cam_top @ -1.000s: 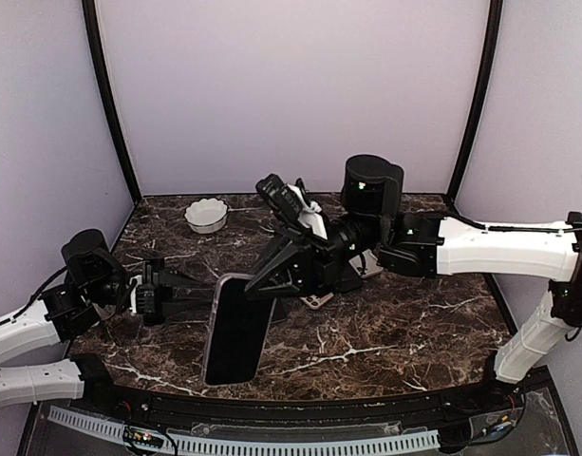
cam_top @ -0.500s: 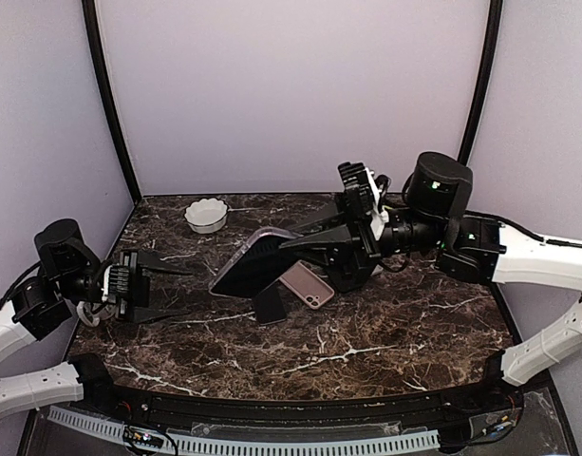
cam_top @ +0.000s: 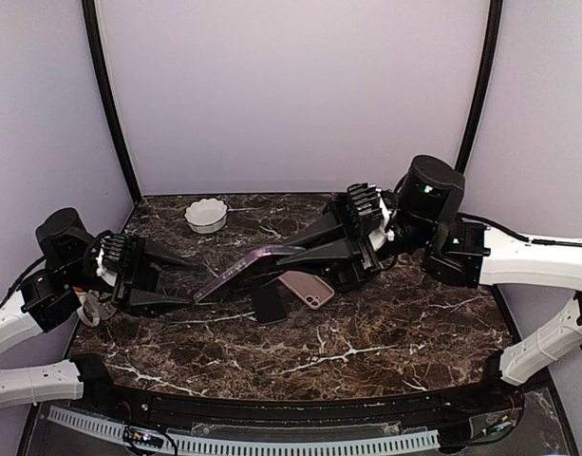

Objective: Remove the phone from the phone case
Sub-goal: Remove the bottom left corner of the phone case.

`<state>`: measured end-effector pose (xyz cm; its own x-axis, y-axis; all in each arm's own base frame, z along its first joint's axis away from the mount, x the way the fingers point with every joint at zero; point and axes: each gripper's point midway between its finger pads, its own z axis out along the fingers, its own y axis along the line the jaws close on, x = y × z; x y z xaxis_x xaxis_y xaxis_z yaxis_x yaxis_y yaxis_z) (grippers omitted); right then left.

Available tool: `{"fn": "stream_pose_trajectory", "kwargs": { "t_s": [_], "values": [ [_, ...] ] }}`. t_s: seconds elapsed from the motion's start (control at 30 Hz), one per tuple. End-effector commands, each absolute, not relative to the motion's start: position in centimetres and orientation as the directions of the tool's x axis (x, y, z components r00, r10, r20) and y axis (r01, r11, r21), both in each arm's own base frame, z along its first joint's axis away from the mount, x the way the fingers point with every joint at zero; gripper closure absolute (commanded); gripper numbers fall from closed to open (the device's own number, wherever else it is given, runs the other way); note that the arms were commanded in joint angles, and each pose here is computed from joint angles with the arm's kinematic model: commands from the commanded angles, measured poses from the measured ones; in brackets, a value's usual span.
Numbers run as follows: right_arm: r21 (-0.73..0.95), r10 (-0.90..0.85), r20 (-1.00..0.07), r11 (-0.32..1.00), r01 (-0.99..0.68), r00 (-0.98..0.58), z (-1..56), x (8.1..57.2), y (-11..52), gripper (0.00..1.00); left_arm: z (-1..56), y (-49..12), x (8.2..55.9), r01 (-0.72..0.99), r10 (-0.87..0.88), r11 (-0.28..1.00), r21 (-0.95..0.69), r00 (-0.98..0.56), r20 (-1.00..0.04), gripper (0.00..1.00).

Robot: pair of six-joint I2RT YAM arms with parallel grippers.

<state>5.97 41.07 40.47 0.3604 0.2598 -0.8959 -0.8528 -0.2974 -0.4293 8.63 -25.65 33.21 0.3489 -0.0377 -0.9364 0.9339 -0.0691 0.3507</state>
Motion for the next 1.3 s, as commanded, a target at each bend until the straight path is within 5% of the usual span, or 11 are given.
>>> {"fn": "stream_pose_trajectory", "kwargs": {
  "t_s": [0.0,0.17,0.67,1.27],
  "values": [
    [-0.548,0.424,-0.801,-0.239,-0.801,0.422,45.1,5.1,40.1,1.00,35.5,-26.0,7.4,0.914,-0.124,-0.107,0.391,0.378,-0.917,0.47],
    [-0.554,0.438,-0.791,-0.214,-0.805,0.428,45.9,5.4,40.2,1.00,35.2,-26.3,6.5,0.901,-0.135,-0.141,0.409,0.392,-0.910,0.48],
    [-0.566,0.447,-0.788,-0.257,-0.784,0.423,45.4,4.9,40.5,1.00,36.3,-26.5,7.1,0.898,-0.168,-0.091,0.430,0.412,-0.896,0.75],
    [-0.690,0.497,-0.721,-0.448,-0.569,0.483,42.1,0.8,40.2,1.00,36.3,-27.0,4.0,0.871,-0.102,-0.434,0.229,0.205,-0.973,0.83]
  ]
}}
